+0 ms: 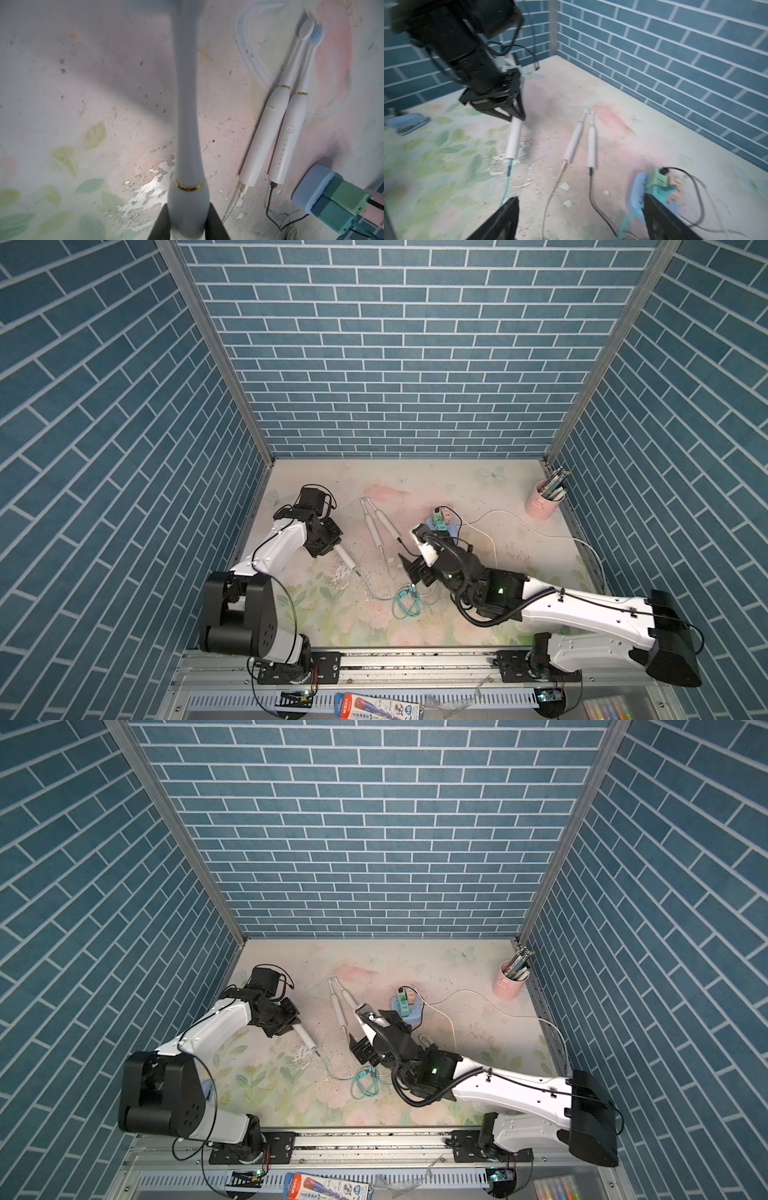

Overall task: Charge the electric toothbrush
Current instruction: Place the electric toothbrush at the center of the board, then reset both arms

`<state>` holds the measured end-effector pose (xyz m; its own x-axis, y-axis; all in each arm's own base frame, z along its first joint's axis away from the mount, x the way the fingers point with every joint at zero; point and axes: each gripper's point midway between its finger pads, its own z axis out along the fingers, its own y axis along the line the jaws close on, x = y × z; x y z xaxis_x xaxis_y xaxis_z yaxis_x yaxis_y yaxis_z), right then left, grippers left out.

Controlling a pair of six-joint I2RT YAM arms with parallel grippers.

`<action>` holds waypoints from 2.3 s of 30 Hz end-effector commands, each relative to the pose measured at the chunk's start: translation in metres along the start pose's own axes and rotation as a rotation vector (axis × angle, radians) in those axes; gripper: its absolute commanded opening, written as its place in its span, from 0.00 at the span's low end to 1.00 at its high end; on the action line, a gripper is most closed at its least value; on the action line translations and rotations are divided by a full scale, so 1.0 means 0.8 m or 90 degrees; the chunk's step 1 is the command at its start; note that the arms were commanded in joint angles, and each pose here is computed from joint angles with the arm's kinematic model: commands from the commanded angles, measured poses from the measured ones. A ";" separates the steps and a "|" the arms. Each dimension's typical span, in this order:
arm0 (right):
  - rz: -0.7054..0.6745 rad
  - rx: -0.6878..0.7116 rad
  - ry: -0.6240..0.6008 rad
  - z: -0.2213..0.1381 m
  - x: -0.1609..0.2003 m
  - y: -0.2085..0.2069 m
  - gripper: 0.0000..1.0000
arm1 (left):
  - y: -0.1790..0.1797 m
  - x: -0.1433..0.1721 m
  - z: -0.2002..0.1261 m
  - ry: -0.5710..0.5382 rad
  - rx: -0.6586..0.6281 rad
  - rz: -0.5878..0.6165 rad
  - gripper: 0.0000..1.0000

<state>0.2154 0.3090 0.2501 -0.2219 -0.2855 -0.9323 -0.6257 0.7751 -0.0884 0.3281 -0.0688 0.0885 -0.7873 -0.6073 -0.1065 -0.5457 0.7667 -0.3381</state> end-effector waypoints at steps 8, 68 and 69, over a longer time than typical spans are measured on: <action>0.136 0.189 0.035 -0.071 0.036 -0.140 0.98 | -0.031 -0.025 0.049 0.042 -0.079 0.087 0.06; 0.224 0.541 0.038 -0.017 0.264 -0.458 0.99 | 0.048 -0.136 -0.013 -0.652 -0.084 0.410 1.00; 0.222 0.541 0.035 -0.016 0.264 -0.458 0.99 | 0.046 -0.135 -0.013 -0.664 -0.084 0.413 0.99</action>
<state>0.3857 -0.0459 0.0832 -0.3775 0.0333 -0.9254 0.2499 0.9659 -0.0673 0.3732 0.0347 0.0690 -0.4424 0.0140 -0.8967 -0.2278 0.9653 0.1275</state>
